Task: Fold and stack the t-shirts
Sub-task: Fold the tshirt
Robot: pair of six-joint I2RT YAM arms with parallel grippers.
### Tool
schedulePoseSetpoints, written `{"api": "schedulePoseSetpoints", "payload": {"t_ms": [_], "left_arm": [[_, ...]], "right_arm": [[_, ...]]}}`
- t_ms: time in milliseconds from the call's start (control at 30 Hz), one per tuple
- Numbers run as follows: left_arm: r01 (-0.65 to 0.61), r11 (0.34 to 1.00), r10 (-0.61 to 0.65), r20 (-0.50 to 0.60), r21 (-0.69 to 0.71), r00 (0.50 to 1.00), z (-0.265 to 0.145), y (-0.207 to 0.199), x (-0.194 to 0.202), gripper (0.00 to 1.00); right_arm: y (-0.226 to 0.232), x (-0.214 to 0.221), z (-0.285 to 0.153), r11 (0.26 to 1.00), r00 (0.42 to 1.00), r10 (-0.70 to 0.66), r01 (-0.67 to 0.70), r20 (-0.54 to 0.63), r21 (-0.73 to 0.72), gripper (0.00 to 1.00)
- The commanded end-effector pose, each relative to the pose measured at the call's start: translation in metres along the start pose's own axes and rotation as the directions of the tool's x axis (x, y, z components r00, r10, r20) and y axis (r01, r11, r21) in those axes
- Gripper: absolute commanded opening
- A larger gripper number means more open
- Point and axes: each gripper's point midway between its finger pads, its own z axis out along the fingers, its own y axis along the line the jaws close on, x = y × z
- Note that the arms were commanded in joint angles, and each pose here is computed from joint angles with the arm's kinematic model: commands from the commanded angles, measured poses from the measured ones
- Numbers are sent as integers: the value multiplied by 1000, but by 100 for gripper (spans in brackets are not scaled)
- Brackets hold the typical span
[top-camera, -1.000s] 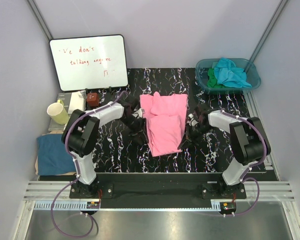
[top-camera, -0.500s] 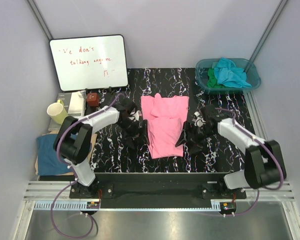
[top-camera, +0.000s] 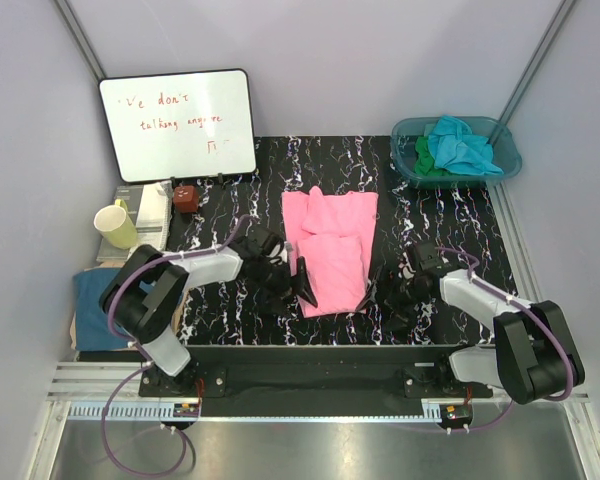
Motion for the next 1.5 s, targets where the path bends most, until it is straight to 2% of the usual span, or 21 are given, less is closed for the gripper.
{"api": "schedulePoseSetpoints", "payload": {"t_ms": [0,133,200,267,300,333,367,400,433,467,700,933,1233,1400,1467], "left_arm": [[3,1000,-5,58,31,998,26,-7,-14,95],[11,999,-13,44,32,999,35,-10,-13,86],[13,1000,-14,32,24,999,40,-9,-10,79],[15,1000,-15,28,19,999,42,-8,-9,58],[20,1000,-20,20,12,1000,45,-6,-8,46],[24,1000,-24,18,9,1000,46,-6,-8,22],[28,1000,-28,9,7,1000,47,-4,-7,12],[28,1000,-28,5,8,1000,48,-5,-7,5],[27,1000,-27,0,3,1000,47,-5,-6,0],[23,1000,-23,2,-3,1000,46,-5,-7,0],[-52,998,53,31,-30,998,5,-33,-3,0],[-172,985,174,112,-28,978,-42,-72,-7,0],[-333,943,327,224,-12,918,-90,-134,-44,0],[-331,943,310,254,45,916,-106,-153,-91,0],[-309,950,288,252,44,924,-104,-148,-110,0]], "right_arm": [[14,-31,10,998,991,-22,30,134,-60,95],[22,-34,16,993,992,-18,33,128,-113,82],[27,-36,19,989,991,-23,43,132,-144,69],[31,-35,20,986,993,-30,49,118,-161,58],[34,-36,21,984,993,-36,55,113,-170,44],[38,-35,21,981,994,-39,57,101,-185,38],[40,-34,21,980,995,-43,60,91,-192,30],[45,-34,19,977,995,-52,70,89,-202,16],[49,-33,17,974,995,-61,77,81,-214,7],[51,-31,16,973,995,-67,82,77,-218,0],[73,-16,-21,963,992,-110,121,56,-242,0],[100,-16,-60,941,976,-167,200,141,-273,0],[144,-57,-75,911,938,-265,320,224,-262,2],[171,-101,-73,888,898,-342,405,277,-218,3],[181,-122,-70,885,889,-353,418,291,-203,3]]}}
